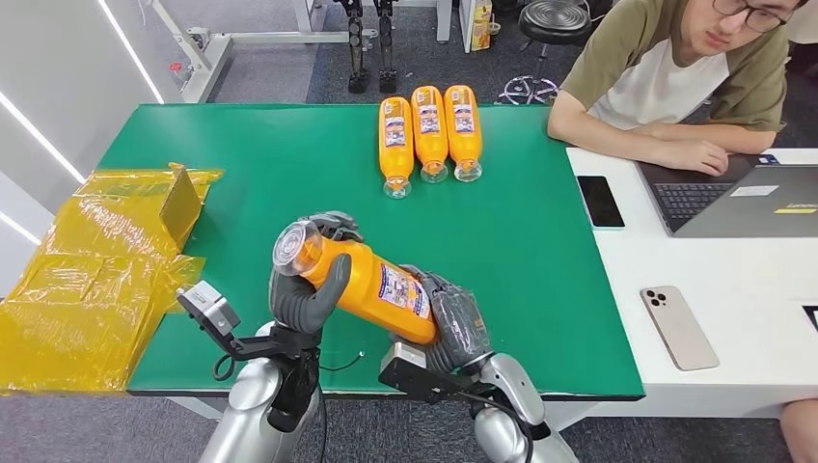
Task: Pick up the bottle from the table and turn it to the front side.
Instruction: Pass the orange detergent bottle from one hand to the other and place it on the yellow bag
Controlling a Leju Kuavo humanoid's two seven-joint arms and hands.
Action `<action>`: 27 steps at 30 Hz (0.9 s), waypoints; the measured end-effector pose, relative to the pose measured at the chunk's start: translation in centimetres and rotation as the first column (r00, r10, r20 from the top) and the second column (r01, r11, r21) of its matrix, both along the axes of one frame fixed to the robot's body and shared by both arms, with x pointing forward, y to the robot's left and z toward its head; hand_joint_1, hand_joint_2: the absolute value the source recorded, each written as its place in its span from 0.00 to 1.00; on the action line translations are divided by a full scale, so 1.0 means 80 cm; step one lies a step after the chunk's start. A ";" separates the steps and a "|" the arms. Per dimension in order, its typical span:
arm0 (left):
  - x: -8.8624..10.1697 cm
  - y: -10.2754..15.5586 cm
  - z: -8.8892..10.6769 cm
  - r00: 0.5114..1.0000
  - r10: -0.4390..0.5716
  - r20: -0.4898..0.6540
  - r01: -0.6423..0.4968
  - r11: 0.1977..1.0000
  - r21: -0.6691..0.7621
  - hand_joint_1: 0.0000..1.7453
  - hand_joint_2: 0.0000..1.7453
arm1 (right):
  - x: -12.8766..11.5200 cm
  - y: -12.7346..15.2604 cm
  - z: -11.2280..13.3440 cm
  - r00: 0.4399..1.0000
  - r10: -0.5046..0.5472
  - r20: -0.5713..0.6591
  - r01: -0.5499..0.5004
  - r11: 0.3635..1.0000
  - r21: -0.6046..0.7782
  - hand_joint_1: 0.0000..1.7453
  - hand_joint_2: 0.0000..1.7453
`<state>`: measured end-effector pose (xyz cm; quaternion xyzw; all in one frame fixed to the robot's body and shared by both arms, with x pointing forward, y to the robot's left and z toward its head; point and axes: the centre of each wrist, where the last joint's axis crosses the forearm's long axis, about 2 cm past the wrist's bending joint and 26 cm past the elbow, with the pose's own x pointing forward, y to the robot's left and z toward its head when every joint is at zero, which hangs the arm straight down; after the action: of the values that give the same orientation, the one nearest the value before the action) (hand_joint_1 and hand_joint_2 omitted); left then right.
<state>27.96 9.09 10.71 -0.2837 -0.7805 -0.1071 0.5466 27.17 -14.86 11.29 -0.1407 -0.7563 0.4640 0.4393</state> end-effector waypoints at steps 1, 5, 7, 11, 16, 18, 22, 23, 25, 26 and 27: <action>0.000 -0.001 0.000 1.000 0.000 0.000 0.000 1.000 -0.001 1.00 1.00 | 0.000 0.000 0.000 1.000 -0.001 0.000 0.001 1.000 0.000 1.00 1.00; 0.000 -0.002 0.001 1.000 -0.001 0.000 0.001 1.000 -0.005 1.00 1.00 | 0.000 -0.001 0.000 1.000 -0.002 0.001 0.002 1.000 -0.002 1.00 1.00; 0.000 -0.003 0.002 1.000 -0.001 0.000 0.001 1.000 -0.007 1.00 1.00 | 0.000 -0.001 0.000 1.000 -0.002 0.002 0.002 1.000 -0.005 1.00 1.00; 0.000 -0.004 0.002 1.000 -0.005 0.001 0.005 1.000 -0.008 1.00 1.00 | 0.001 -0.001 0.000 1.000 -0.006 0.006 0.006 1.000 -0.014 1.00 1.00; 0.000 -0.005 0.004 1.000 -0.018 0.005 0.018 1.000 -0.002 1.00 1.00 | -0.001 0.000 0.001 0.999 -0.031 0.033 0.032 0.999 -0.022 0.30 1.00; 0.001 -0.006 0.005 1.000 -0.020 0.010 0.020 1.000 0.002 1.00 1.00 | -0.003 0.001 0.002 0.996 -0.052 0.069 0.053 0.999 -0.010 0.00 1.00; 0.005 -0.004 0.007 1.000 0.008 0.019 -0.008 1.000 0.021 1.00 1.00 | -0.011 0.015 0.010 0.981 -0.113 0.157 0.083 0.979 0.186 0.00 1.00; 0.007 -0.003 0.008 1.000 0.018 0.023 -0.019 0.999 0.026 1.00 1.00 | -0.012 0.019 0.013 0.978 -0.130 0.165 0.084 0.962 0.259 0.00 1.00; 0.009 -0.002 0.009 0.999 0.038 0.030 -0.039 0.999 0.036 1.00 1.00 | -0.016 0.026 0.019 0.972 -0.166 0.168 0.087 0.914 0.396 0.00 1.00; 0.009 -0.001 0.010 0.998 0.052 0.033 -0.053 0.998 0.045 1.00 1.00 | -0.017 0.030 0.022 0.968 -0.187 0.170 0.090 0.884 0.459 0.00 1.00; 0.010 0.001 0.010 0.997 0.070 0.038 -0.072 0.996 0.058 1.00 1.00 | -0.019 0.033 0.025 0.963 -0.208 0.173 0.092 0.852 0.515 0.00 1.00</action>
<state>28.75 9.13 11.47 -0.2374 -0.7962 -0.1157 0.5443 25.65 -12.23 13.31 -0.1315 -0.8817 0.1966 0.4083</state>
